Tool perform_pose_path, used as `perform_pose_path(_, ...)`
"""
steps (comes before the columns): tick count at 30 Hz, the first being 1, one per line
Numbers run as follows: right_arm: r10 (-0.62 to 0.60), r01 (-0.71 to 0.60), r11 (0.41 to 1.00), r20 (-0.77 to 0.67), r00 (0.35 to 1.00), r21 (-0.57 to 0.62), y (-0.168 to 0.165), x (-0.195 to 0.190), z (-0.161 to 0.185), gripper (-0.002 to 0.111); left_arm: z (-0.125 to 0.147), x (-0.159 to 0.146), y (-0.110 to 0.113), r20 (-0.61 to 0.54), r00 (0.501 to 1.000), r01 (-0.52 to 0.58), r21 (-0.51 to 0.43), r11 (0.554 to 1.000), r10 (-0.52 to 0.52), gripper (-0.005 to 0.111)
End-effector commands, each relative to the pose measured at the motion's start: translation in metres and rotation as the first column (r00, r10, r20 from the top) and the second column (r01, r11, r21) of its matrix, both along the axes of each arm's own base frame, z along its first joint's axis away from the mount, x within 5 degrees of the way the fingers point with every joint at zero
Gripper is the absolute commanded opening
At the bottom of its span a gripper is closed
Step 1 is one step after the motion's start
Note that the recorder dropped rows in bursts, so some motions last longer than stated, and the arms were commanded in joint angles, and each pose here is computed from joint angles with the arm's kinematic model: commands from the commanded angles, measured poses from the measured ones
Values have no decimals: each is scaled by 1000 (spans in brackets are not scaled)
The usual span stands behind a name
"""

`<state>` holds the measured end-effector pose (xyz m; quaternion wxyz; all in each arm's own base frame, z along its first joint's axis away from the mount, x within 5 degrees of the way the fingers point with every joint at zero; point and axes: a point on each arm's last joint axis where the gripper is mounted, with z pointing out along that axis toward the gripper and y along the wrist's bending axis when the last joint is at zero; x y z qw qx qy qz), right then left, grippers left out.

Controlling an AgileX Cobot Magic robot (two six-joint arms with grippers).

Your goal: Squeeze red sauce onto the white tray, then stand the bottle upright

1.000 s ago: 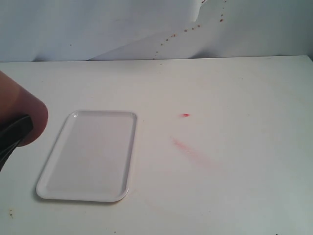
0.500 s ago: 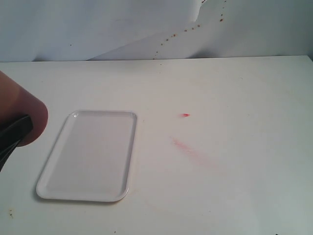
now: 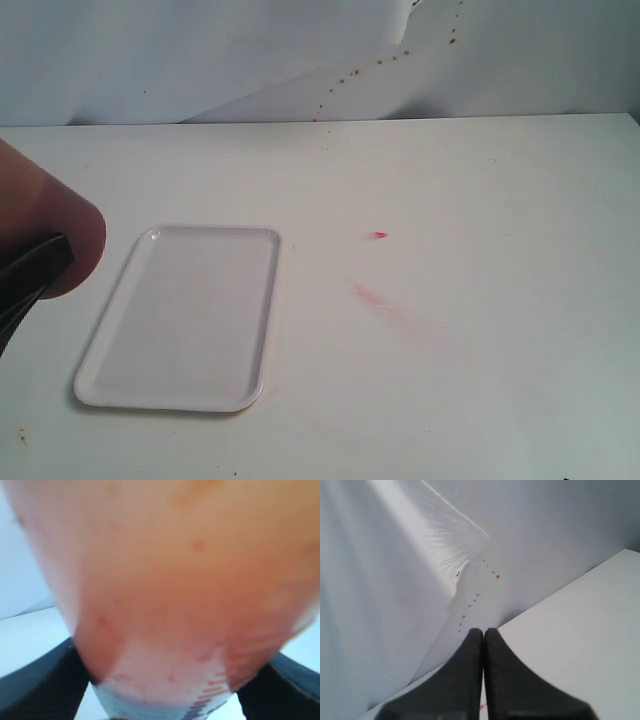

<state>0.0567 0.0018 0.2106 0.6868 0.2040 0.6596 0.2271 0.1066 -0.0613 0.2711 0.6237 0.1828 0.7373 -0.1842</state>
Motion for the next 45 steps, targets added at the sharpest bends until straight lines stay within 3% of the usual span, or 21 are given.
perform_pose_path(1, 17, -16, 1000, -18, 1000, 25, 1, 0, -3, 0, 4, -3, -3, -2, 999, 33, -81, 996, -33, 0)
perform_pose_path(4, 47, -47, 999, -30, 998, 12, 4, -3, 7, 0, 7, -5, -7, 22, 997, 79, -101, 992, -77, 0)
perform_pose_path(7, 71, -70, 994, 15, 997, -87, 7, -9, 34, 0, 12, -6, -9, 49, 993, 114, -118, 986, -109, 0)
perform_pose_path(14, 208, -151, 952, 200, 957, -267, 20, -41, 108, 0, 38, 1, -4, 65, 998, 26, -127, 992, -18, 0)
perform_pose_path(18, 303, -150, 851, 237, 923, -504, 29, -50, 158, 0, 54, 17, 3, 57, 991, -122, -24, 992, 123, 0)
perform_pose_path(22, 382, -251, 814, 159, 910, -523, 36, -32, 196, 0, 60, 36, 3, 77, 979, -201, 169, 965, 190, 0)
perform_pose_path(24, 417, -311, 798, 101, 903, -516, 39, -14, 211, 0, 59, 48, 3, 67, 972, -235, 292, 927, 225, 0)
perform_pose_path(26, 454, -369, 773, 43, 890, -516, 43, 3, 223, 0, 56, 58, 5, 48, 963, -262, 405, 876, 265, 0)
perform_pose_path(30, 522, -493, 726, -82, 849, -480, 49, 44, 234, 0, 45, 79, 5, -2, 950, -236, 652, 720, 313, 0)
perform_pose_path(34, 603, -590, 674, -131, 787, -445, 56, 86, 233, 0, 36, 92, 3, -18, 956, -161, 801, 577, 292, 0)
perform_pose_path(37, 697, -661, 574, -135, 704, -483, 65, 124, 220, 0, 27, 100, 2, -13, 969, -97, 897, 432, 246, 0)
perform_pose_path(38, 714, -670, 563, -124, 689, -483, 66, 131, 217, 0, 26, 102, 2, -11, 970, -92, 908, 409, 243, 0)
perform_pose_path(40, 750, -703, 550, -102, 653, -451, 69, 160, 205, 0, 21, 109, 2, 8, 971, -84, 947, 309, 240, 0)
perform_pose_path(41, 772, -734, 538, -108, 626, -415, 71, 181, 190, 0, 17, 114, 5, 23, 971, -73, 976, 204, 238, 0)
perform_pose_path(42, 784, -746, 521, -113, 610, -416, 72, 187, 185, 0, 15, 117, 6, 29, 972, -63, 989, 137, 235, 0)
perform_pose_path(43, 815, -776, 469, -133, 564, -421, 75, 203, 171, 0, 12, 121, 8, 43, 970, -51, 998, 27, 240, 0)
perform_pose_path(44, 830, -793, 448, -138, 540, -413, 77, 209, 167, 0, 11, 124, 9, 56, 969, -53, 998, -19, 242, 0)
perform_pose_path(45, 875, -840, 382, -142, 463, -385, 80, 222, 161, 0, 10, 128, 9, 79, 971, -61, 994, -89, 227, 0)
